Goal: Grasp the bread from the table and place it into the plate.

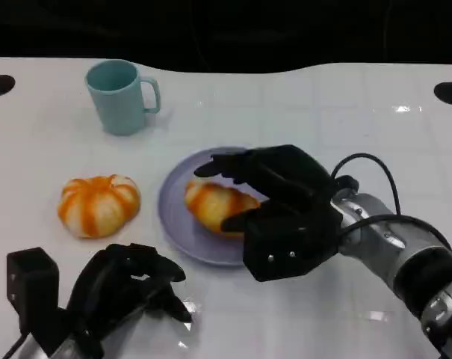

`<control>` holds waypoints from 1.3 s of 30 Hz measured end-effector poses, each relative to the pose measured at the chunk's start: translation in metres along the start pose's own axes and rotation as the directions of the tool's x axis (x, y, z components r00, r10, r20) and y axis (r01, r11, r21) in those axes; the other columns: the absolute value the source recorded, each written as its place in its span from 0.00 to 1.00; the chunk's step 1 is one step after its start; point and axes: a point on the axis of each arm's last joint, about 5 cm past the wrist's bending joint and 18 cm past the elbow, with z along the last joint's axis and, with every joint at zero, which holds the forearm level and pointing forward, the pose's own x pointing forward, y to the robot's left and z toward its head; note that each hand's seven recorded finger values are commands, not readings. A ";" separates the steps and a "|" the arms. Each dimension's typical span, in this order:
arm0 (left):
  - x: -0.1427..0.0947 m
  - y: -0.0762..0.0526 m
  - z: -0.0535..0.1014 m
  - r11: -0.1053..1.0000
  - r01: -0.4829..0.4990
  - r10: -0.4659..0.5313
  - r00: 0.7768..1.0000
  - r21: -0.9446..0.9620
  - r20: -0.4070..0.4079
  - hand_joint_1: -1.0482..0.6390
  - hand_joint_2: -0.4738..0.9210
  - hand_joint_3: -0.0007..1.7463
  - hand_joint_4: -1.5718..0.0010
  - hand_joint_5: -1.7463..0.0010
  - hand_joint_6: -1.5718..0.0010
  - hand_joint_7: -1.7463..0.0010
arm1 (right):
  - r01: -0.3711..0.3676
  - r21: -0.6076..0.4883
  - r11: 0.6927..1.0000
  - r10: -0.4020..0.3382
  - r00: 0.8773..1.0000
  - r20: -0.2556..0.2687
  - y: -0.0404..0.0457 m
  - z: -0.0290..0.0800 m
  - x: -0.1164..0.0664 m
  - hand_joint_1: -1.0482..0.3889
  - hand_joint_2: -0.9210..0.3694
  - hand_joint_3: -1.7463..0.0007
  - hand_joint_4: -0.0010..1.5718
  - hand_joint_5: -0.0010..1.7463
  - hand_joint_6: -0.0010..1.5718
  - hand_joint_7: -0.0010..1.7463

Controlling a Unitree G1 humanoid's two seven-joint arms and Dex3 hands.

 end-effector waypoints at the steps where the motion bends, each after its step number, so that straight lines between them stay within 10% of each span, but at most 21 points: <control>1: 0.000 0.000 0.000 1.000 0.000 0.000 1.000 0.000 0.000 0.00 0.90 0.00 0.03 0.67 0.00 0.86 | -0.006 -0.009 1.000 0.006 1.000 0.001 -0.0010 0.001 0.000 0.08 0.00 0.78 0.08 0.23 0.13 0.01; 11: 0.000 0.000 0.000 1.000 0.001 -0.001 1.000 0.005 0.002 0.00 0.90 0.00 0.03 0.67 0.00 0.87 | -0.015 -0.065 0.998 0.015 1.000 -0.001 -0.0062 0.001 -0.003 0.08 0.00 0.77 0.09 0.22 0.13 0.01; 20: 0.000 -0.001 -0.001 1.000 0.002 -0.002 1.000 0.005 0.003 0.00 0.89 0.00 0.04 0.66 0.00 0.88 | 0.059 0.052 0.997 -0.061 0.998 0.026 0.0036 -0.012 -0.030 0.23 0.00 0.83 0.30 0.33 0.34 0.09; 23: 0.000 -0.001 -0.001 1.000 0.002 -0.002 1.000 0.002 0.002 0.00 0.89 0.00 0.03 0.66 0.00 0.87 | 0.111 0.107 0.988 -0.116 0.992 0.040 0.0078 -0.017 -0.041 0.27 0.00 0.88 0.34 0.59 0.37 0.28; 27: 0.001 -0.002 -0.001 1.000 0.004 -0.004 1.000 -0.003 0.000 0.00 0.89 0.00 0.03 0.66 0.00 0.86 | 0.196 0.226 0.954 -0.209 0.977 0.037 0.0150 -0.021 -0.054 0.32 0.00 0.89 0.32 0.94 0.27 0.66; 32: 0.002 -0.003 -0.001 1.000 0.006 -0.006 1.000 -0.004 0.000 0.00 0.90 0.00 0.03 0.66 0.00 0.86 | 0.241 0.365 0.899 -0.257 0.967 -0.007 0.0216 -0.025 -0.070 0.34 0.00 0.89 0.32 0.99 0.26 0.83; 39: 0.003 -0.005 -0.002 1.000 -0.001 0.001 1.000 0.001 -0.001 0.00 0.90 0.00 0.03 0.67 0.00 0.87 | 0.259 0.628 0.734 -0.297 0.954 -0.047 0.0282 -0.024 -0.096 0.34 0.00 0.86 0.34 1.00 0.30 0.92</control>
